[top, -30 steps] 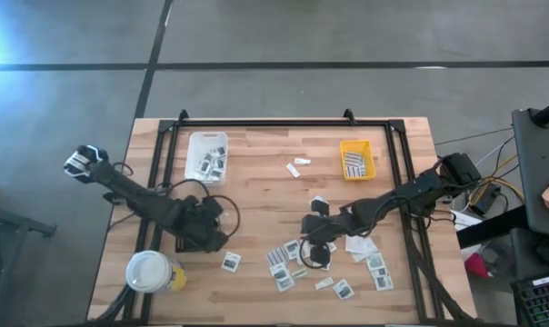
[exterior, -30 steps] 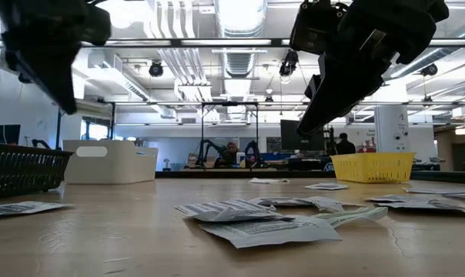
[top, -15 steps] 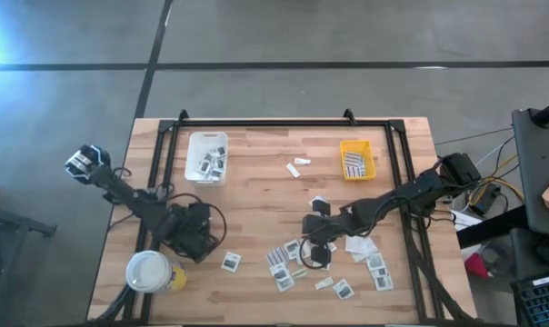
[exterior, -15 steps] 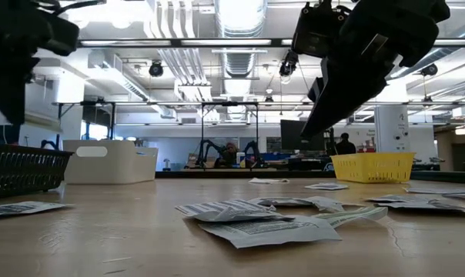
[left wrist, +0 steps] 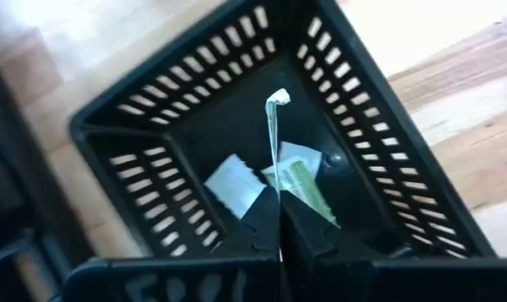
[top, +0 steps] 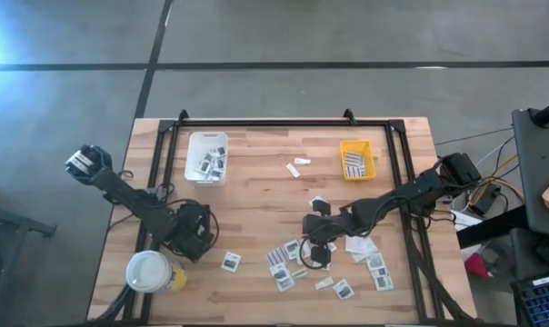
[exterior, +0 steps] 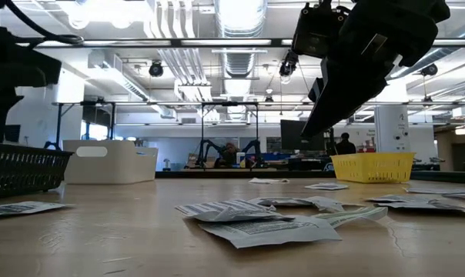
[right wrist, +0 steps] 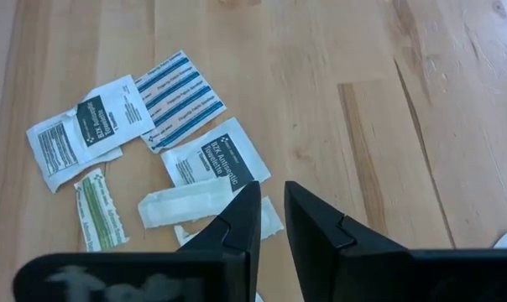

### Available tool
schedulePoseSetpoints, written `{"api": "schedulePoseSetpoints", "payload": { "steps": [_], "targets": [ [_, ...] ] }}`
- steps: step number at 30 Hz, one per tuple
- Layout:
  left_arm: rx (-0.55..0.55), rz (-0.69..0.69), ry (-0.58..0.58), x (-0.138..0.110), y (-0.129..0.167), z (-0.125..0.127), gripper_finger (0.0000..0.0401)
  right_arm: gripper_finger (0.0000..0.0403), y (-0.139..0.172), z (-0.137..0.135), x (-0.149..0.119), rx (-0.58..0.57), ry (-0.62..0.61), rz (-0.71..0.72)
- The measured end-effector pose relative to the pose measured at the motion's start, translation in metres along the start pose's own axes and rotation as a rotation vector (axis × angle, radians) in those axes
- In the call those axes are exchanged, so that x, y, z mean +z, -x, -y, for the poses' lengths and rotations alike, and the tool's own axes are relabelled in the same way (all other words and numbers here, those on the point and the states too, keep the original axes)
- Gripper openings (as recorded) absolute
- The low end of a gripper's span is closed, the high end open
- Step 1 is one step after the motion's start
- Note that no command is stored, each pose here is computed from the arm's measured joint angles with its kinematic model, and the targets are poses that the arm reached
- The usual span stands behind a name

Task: Pick & Place First Aid Supplies
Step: Put the green bandage pack into the black bin, then put the blue bandage pack into the yellow bin

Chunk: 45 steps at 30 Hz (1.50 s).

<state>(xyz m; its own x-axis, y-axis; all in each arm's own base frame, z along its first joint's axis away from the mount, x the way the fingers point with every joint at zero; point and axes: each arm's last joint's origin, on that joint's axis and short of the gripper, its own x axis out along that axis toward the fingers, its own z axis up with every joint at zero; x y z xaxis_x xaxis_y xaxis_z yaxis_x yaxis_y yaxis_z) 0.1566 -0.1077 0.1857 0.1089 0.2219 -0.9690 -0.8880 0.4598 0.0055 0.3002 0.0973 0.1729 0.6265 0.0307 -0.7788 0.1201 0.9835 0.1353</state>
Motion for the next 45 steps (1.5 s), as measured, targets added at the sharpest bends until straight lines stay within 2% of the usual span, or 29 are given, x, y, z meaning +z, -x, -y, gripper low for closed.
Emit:
{"api": "schedulePoseSetpoints", "payload": {
  "steps": [7,11,21,29,35,39,45],
  "targets": [
    [-0.08,-0.011,-0.016,-0.003,-0.011,0.004,0.0005,0.0054,0.0,0.0,0.0,-0.001,0.0,-0.001],
    [-0.09,-0.012,-0.015,-0.004,-0.014,0.004,0.0013,0.0054,0.0,0.0,-0.001,-0.001,-0.011,-0.002],
    [-0.082,-0.009,-0.056,-0.004,-0.014,0.003,0.0071,0.0054,-0.003,0.003,-0.008,-0.012,-0.021,-0.025],
    [-0.091,-0.042,-0.085,0.0,-0.003,-0.007,0.0105,0.0054,-0.002,0.004,-0.009,-0.014,-0.012,-0.029],
    [-0.178,-0.067,-0.065,0.004,0.011,-0.016,0.0108,0.0054,0.009,0.006,-0.009,-0.024,-0.013,-0.047],
    [-0.243,-0.018,-0.066,0.009,0.021,-0.019,0.0108,0.0054,0.02,0.008,-0.008,-0.035,-0.013,-0.042],
    [-0.369,0.202,-0.131,0.018,0.04,-0.01,0.0108,0.0054,0.041,0.014,-0.004,-0.136,-0.011,0.011]
  ]
}}
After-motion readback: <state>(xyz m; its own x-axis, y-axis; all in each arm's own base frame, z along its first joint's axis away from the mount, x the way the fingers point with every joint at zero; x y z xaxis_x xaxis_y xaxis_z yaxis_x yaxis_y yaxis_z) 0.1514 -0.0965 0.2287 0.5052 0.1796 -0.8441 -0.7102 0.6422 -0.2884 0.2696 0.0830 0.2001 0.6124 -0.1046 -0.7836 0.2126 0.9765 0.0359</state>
